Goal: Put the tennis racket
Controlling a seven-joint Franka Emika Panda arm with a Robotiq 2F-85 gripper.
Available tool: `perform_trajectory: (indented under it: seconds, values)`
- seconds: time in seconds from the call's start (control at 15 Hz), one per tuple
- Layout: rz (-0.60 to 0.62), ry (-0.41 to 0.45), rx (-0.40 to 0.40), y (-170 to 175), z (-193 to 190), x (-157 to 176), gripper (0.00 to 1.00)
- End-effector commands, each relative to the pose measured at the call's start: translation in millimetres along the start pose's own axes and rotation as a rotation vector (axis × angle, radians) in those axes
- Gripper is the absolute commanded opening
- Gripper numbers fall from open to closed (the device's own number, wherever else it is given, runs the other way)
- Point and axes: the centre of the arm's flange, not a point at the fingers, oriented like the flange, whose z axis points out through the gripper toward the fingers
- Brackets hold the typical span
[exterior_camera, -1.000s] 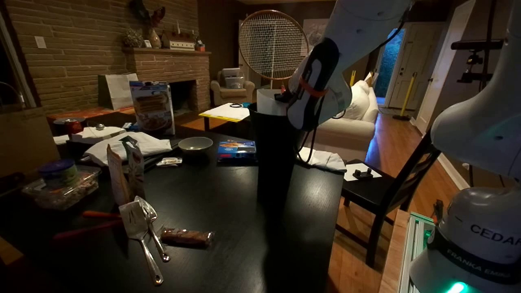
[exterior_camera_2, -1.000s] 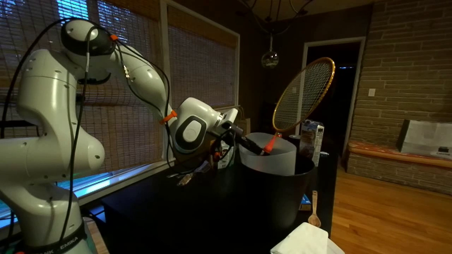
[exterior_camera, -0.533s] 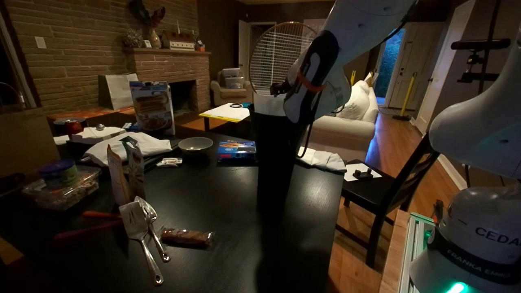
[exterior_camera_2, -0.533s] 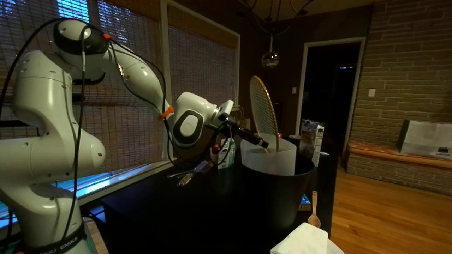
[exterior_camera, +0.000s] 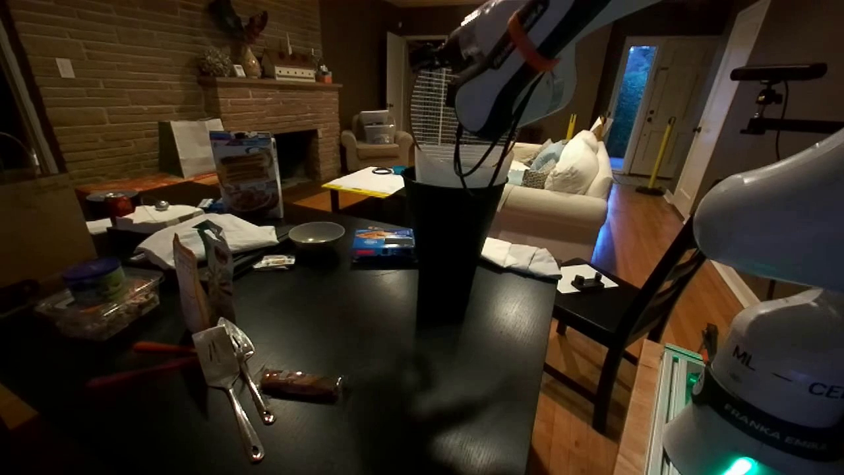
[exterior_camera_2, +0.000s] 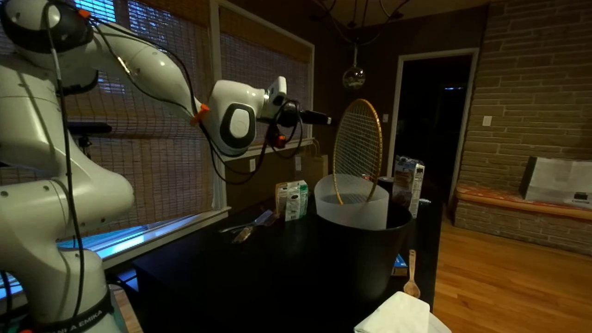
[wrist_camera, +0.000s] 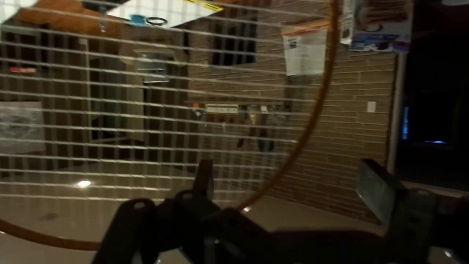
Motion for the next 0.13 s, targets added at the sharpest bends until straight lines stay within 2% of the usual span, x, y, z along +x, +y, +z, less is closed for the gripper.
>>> perform_trajectory:
  seconds: [0.0,0.07]
  values:
    - [-0.065,0.017,0.192,-18.7,-50.5,28.2,1.0]
    - [-0.044,0.011,0.1,-22.8,-15.7,11.5,1.0]
